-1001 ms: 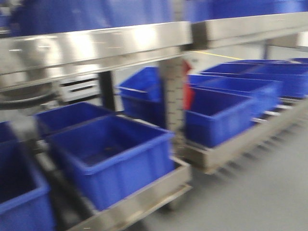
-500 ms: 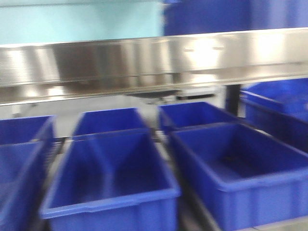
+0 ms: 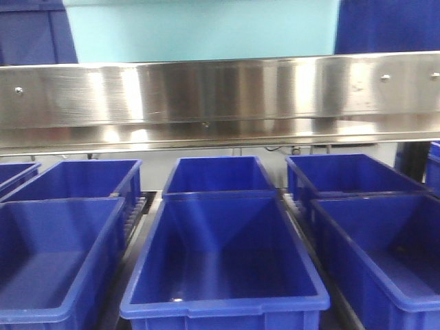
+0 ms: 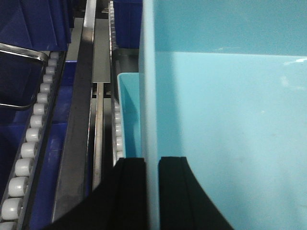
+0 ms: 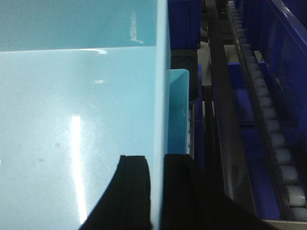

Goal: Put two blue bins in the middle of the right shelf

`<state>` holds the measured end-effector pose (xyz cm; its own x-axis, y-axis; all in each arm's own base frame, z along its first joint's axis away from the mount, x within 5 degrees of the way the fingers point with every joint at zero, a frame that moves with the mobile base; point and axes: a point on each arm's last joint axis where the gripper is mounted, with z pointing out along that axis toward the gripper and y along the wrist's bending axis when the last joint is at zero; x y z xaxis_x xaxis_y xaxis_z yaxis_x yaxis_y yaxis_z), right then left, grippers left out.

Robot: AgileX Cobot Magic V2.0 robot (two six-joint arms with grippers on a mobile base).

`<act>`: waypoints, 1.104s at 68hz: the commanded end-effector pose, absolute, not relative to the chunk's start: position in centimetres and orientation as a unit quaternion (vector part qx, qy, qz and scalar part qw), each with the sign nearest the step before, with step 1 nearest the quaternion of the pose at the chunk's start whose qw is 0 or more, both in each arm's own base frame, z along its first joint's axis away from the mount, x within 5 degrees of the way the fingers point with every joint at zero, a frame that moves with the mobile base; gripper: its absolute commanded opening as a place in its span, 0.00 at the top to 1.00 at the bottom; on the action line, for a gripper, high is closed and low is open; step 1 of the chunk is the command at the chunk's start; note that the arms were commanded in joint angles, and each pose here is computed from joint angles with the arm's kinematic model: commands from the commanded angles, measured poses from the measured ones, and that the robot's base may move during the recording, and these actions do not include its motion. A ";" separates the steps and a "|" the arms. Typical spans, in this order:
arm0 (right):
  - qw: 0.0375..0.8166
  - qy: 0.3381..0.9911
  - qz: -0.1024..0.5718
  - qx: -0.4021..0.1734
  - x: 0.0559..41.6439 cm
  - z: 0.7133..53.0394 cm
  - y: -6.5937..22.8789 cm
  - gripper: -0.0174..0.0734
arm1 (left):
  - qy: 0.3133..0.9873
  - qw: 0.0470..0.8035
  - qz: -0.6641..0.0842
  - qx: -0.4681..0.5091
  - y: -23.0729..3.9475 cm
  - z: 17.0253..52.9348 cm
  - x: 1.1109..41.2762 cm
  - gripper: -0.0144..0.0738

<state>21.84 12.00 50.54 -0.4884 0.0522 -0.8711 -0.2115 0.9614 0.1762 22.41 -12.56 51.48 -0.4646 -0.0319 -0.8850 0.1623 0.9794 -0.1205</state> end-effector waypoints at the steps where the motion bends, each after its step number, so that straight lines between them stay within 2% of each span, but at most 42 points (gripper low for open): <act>1: 0.530 0.841 0.103 -0.043 21.6 51.3 10.9 0.99 | 0.834 0.546 -0.074 0.032 -11.5 52.6 21.9 0.96; 75: 0.530 0.841 0.103 -0.043 21.6 51.3 10.9 0.99 | 0.834 0.546 -0.074 0.032 -11.5 52.6 21.9 0.96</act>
<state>21.84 12.00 50.54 -0.4884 0.0522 -0.8711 -0.2115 0.9614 0.1762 22.41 -12.56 51.48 -0.4646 -0.0319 -0.8850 0.1623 0.9794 -0.1205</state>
